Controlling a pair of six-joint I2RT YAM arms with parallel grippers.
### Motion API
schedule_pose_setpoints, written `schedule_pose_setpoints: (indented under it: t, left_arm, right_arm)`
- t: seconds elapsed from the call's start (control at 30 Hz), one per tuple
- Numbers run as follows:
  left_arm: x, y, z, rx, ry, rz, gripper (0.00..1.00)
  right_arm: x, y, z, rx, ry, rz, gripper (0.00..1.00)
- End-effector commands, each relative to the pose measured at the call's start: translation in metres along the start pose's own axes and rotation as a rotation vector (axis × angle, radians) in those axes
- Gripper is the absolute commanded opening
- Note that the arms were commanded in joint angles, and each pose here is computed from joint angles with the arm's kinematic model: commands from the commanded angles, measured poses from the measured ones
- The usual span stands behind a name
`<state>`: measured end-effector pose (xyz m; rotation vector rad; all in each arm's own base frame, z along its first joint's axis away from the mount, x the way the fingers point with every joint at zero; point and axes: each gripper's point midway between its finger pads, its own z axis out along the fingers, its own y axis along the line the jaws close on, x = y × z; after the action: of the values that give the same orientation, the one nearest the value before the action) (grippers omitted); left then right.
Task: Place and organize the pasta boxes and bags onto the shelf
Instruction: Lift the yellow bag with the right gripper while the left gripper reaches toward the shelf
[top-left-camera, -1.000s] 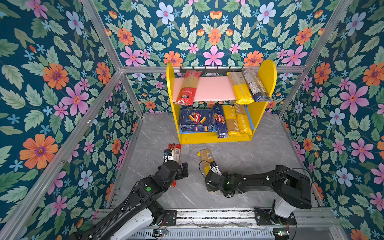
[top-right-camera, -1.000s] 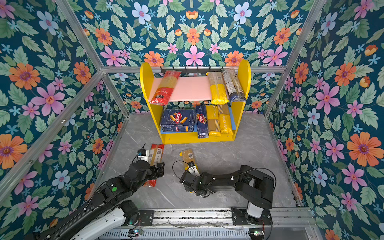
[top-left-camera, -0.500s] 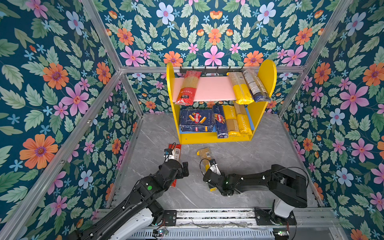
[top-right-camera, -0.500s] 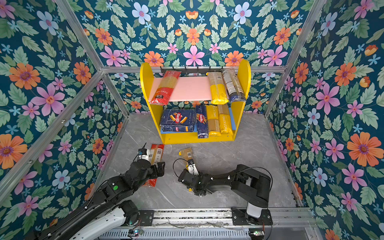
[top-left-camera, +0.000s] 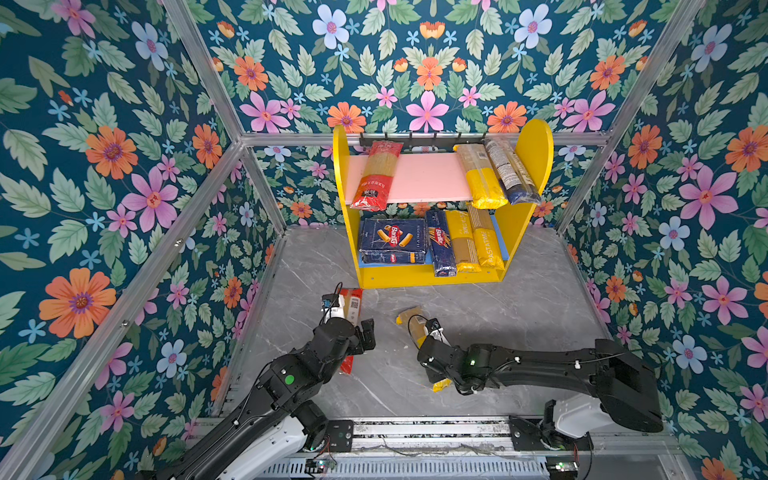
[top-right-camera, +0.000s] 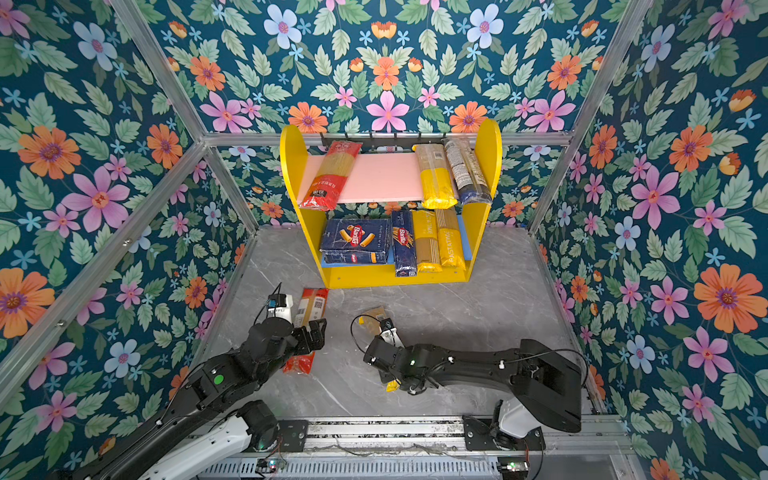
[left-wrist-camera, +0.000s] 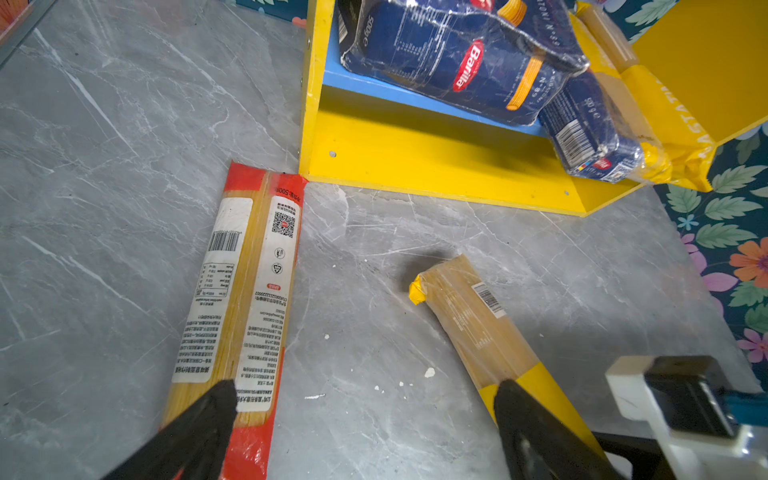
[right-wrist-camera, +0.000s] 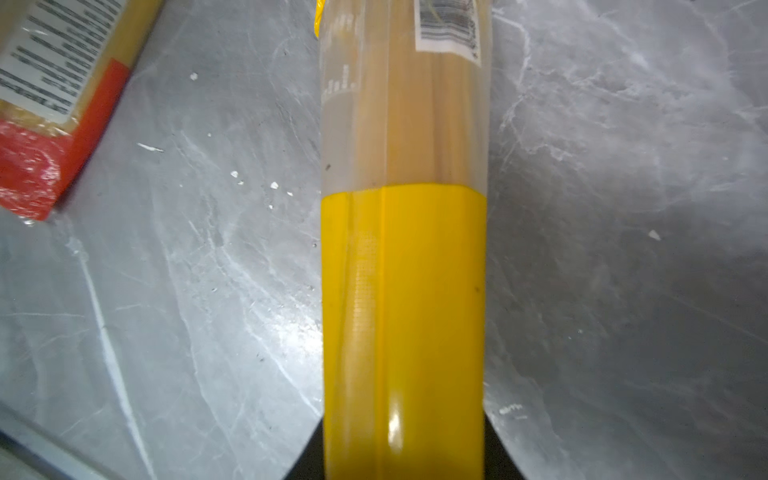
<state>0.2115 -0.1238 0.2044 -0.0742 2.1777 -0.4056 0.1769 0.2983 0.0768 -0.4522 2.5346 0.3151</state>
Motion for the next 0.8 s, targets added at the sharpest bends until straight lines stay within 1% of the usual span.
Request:
schedule_pose_setpoints:
  t: [0.0,0.37,0.77]
  left_arm:
    - [-0.005,0.000,-0.005,0.001,-0.011,0.004,0.99]
    - [-0.011,-0.009,-0.010,0.042,-0.015,-0.004,0.99]
    - [-0.022,-0.037,0.003,0.092,-0.004,0.007,0.99]
  right_arm:
    - [-0.014,0.001,-0.017,-0.011,-0.054,-0.006,0.21]
    - [-0.020,-0.017,-0.059,-0.037,-0.115,0.030,0.20]
    - [-0.018,-0.048,-0.093,-0.022,-0.174,0.065,0.21]
